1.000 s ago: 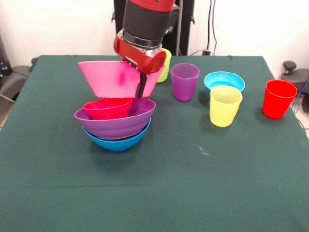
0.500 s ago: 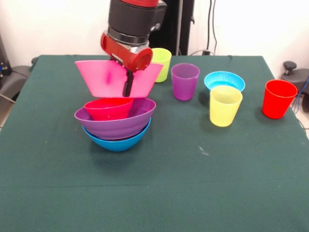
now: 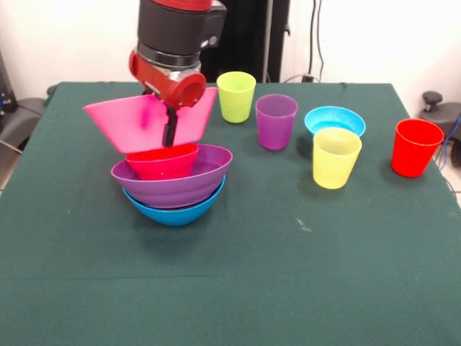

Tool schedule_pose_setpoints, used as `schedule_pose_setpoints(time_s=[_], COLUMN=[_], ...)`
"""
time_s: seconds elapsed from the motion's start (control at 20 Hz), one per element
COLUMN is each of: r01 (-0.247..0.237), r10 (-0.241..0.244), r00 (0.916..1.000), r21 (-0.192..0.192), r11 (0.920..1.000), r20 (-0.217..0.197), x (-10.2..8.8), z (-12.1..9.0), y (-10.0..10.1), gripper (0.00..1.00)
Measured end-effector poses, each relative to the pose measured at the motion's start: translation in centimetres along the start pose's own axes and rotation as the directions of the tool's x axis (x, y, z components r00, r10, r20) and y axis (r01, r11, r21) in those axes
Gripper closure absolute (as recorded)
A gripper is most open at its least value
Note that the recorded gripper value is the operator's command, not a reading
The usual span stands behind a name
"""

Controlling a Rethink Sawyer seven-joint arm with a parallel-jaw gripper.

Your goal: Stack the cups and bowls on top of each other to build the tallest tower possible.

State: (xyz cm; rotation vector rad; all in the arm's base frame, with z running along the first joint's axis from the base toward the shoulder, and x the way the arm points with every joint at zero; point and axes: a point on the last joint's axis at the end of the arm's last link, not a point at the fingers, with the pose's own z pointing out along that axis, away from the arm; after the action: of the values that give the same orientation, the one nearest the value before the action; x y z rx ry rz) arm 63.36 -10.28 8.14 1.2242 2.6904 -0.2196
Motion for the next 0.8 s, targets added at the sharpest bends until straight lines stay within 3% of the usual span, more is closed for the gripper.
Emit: schedule_pose_setpoints(time_s=[0.25,0.6,0.8], r01=[-0.03,-0.036,-0.031], r10=[0.033,0.055,0.053], r00=[0.9968,0.9816,0.9784], r21=[-0.054,-0.102,-0.111], r11=[0.9981,0.9941,0.9933], r20=[0.072,0.183,0.2], x=[-3.1,-6.5,-7.1], z=[1.0,1.7,1.3], y=[-0.3,-1.2,-0.8], gripper=[0.0,0.0,0.0])
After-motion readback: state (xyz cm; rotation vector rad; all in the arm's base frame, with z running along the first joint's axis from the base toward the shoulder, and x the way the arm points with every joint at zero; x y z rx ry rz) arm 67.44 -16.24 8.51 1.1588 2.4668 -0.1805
